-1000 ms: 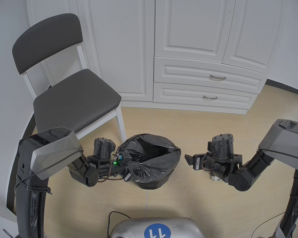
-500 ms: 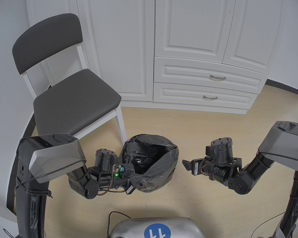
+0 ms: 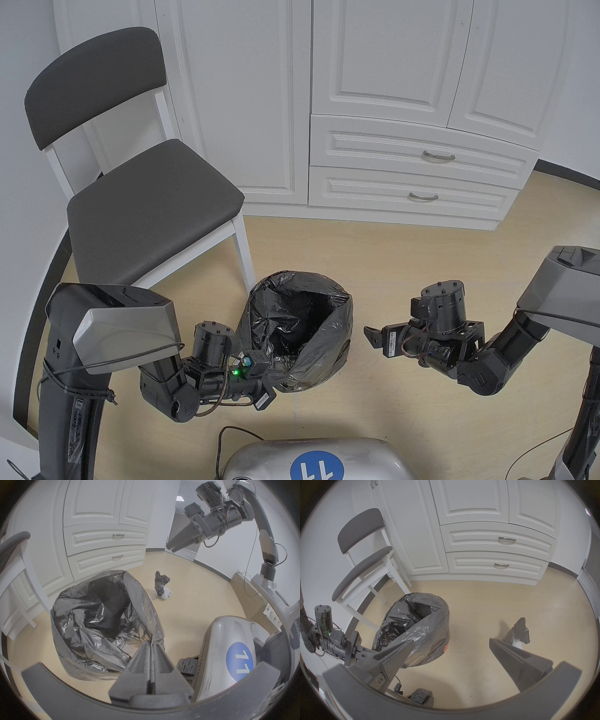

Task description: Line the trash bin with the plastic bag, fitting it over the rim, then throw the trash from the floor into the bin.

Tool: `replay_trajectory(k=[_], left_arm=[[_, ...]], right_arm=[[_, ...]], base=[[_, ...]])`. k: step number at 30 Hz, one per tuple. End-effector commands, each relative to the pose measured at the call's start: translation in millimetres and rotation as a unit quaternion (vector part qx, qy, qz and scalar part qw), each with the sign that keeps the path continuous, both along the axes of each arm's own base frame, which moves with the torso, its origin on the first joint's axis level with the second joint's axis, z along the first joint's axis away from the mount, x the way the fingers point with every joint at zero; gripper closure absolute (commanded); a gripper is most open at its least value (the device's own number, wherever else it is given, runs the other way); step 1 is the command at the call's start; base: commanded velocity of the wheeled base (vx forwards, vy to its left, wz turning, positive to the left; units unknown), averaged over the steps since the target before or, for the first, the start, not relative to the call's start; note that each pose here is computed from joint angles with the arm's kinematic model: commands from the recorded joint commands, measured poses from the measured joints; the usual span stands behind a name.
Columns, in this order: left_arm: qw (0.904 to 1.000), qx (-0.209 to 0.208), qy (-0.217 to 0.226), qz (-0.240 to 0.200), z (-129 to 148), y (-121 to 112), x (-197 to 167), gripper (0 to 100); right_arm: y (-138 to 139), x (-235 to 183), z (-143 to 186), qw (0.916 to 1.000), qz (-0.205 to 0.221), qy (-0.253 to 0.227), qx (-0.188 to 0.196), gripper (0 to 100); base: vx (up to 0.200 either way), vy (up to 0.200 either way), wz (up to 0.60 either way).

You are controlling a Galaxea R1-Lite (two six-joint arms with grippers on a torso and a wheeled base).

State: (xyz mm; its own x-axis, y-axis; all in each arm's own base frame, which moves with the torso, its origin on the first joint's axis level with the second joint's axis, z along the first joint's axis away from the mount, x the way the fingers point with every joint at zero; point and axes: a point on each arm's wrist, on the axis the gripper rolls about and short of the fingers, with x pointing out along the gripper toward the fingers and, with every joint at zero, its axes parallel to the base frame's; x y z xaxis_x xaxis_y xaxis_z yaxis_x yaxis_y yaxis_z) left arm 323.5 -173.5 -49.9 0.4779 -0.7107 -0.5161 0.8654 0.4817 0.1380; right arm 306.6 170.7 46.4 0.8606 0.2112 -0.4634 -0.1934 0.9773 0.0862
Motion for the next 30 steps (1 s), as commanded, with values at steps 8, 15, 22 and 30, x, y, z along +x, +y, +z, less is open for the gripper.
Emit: replay_trajectory(k=[8, 15, 22, 30], left_arm=[[0.9996, 0.022, 0.006, 0.016, -29.2, -8.1, -2.1, 100], [0.9996, 0.008, 0.009, 0.026, -29.1, -12.7, 4.2, 100], [0.9995, 0.006, 0.018, 0.027, -28.2, -13.0, 0.0, 0], [0.9986, -0.005, 0.035, 0.040, 4.0, 2.0, -22.1, 0]], right_arm=[[3.0, -1.9, -4.4, 1.0000, 0.005, 0.006, -0.003, 0], [2.7, -2.3, -3.6, 1.0000, 0.005, 0.005, -0.003, 0], [2.6, -3.5, -2.9, 1.0000, 0.006, 0.005, -0.003, 0], [2.6, -5.6, 0.2, 1.0000, 0.008, 0.002, -0.002, 0]], base=[[0.000, 0.000, 0.00], [0.000, 0.000, 0.00], [0.000, 0.000, 0.00], [0.000, 0.000, 0.00]])
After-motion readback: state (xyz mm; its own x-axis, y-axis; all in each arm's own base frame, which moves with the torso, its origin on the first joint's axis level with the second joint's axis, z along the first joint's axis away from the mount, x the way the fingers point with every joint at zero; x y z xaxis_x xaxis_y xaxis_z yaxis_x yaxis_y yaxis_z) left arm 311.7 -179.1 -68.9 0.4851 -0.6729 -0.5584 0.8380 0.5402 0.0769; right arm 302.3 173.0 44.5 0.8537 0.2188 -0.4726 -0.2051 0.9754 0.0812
